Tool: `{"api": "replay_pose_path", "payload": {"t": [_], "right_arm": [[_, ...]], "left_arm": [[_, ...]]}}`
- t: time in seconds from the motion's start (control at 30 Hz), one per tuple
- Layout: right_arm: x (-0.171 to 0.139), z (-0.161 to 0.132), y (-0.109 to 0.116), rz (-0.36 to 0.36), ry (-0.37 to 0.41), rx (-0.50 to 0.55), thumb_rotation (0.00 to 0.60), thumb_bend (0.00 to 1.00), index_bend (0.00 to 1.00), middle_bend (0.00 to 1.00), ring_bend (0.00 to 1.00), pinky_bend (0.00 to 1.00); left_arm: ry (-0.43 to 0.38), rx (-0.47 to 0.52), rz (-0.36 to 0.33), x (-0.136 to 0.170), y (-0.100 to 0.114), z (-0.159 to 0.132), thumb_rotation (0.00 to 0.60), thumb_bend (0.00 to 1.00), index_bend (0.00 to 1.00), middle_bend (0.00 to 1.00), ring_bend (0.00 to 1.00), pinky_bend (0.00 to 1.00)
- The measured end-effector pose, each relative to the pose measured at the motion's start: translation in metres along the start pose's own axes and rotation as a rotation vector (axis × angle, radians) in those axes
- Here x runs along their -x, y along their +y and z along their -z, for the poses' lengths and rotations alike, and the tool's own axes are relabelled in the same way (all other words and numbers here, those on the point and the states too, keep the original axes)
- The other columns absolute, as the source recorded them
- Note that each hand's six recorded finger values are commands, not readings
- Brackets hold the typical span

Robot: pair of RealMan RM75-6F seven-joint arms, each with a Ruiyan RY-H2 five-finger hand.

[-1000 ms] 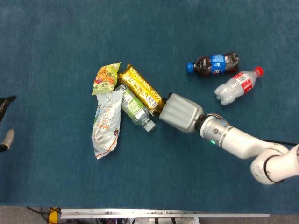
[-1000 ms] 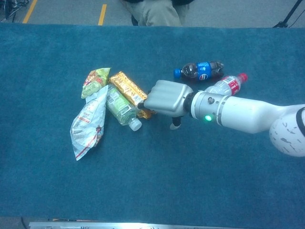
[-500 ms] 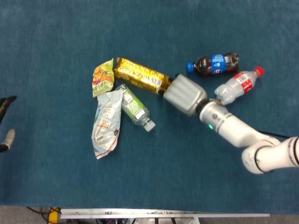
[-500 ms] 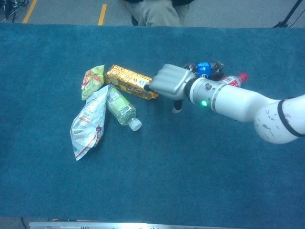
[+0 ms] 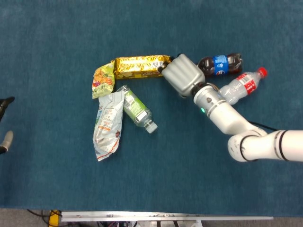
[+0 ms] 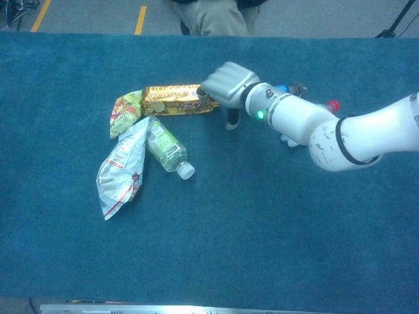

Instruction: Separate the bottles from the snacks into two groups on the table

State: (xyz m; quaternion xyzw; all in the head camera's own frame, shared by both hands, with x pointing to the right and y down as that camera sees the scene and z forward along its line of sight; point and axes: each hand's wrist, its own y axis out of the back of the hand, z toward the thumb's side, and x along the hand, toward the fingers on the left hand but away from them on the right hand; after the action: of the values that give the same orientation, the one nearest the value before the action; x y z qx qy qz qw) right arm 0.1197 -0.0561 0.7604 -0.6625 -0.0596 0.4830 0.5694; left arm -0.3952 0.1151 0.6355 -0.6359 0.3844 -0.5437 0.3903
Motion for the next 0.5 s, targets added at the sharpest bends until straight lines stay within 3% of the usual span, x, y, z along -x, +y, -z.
{"api": "replay_pose_path", "payload": {"t": [0.5], "right_arm": [[-0.064, -0.048, 0.020, 0.074, 0.279, 0.001, 0.600, 0.11, 0.19, 0.36, 0.29, 0.42]], "left_arm": [[-0.016, -0.004, 0.010, -0.001, -0.002, -0.006, 0.600, 0.41, 0.10, 0.20, 0.19, 0.15]]}}
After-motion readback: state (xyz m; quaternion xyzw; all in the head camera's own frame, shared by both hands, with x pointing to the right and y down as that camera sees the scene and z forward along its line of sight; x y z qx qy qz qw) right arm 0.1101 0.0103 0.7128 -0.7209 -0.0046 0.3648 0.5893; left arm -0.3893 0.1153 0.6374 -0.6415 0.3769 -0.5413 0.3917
